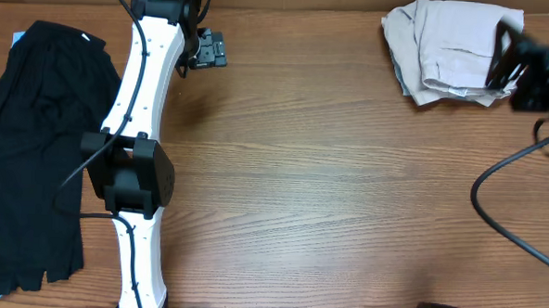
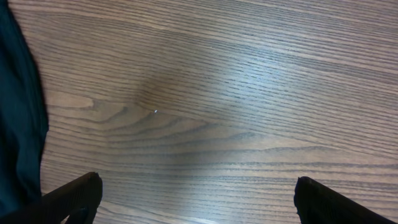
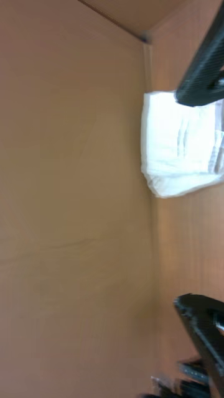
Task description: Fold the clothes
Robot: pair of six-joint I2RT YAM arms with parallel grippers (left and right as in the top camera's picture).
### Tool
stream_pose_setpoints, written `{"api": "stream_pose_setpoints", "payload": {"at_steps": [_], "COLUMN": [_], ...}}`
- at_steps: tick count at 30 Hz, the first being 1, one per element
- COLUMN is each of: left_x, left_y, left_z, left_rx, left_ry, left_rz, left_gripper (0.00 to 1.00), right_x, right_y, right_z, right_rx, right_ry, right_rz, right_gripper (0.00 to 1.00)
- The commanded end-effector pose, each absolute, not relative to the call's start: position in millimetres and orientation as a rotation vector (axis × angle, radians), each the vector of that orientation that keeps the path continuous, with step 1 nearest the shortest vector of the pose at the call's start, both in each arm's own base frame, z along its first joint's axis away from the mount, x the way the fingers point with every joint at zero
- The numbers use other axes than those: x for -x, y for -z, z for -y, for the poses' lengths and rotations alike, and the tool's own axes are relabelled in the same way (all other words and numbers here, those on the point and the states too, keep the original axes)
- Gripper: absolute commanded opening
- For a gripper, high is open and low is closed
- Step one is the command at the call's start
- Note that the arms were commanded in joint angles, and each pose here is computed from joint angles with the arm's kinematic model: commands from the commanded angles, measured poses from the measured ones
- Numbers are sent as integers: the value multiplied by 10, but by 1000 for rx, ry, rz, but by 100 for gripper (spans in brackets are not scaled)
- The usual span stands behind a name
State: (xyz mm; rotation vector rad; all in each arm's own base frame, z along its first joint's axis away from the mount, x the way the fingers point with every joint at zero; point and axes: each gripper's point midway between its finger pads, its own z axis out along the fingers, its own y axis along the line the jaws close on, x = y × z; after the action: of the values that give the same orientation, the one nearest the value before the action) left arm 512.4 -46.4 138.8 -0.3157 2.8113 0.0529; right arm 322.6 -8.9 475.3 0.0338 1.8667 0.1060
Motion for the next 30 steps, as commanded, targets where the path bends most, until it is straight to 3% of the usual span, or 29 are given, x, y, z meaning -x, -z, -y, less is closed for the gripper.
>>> {"api": "stream_pose_setpoints", "payload": {"at_steps": [1,7,19,23,30], "left_x": [-5121,-5121,-5121,-5121,-5121], "left_y": [-1303,-1303,-1303,-1303,-1303], "left_z": [464,464,464,464,465], "left_rx": [300,300,300,300,300], "left_ry": [-56,-56,-56,-56,-55], "left_rz": [-2831,-2831,-2831,-2831,-2831], "left_gripper": [100,100,100,100,100], "right_x": [-2995,-2820,-3154,-3089,-2750], "right_y": [-4509,-4189,-4134,-3881,-3035], "right_z": [2,28,-15,-59,-186], "right_rx": [-27,-61,-10,8,5], "right_ry": [-148,-135,-164,-181,-233], "right_rz": [-1975,-2121,-1945,-1842,-1695], "right_gripper": [100,100,100,100,100]}}
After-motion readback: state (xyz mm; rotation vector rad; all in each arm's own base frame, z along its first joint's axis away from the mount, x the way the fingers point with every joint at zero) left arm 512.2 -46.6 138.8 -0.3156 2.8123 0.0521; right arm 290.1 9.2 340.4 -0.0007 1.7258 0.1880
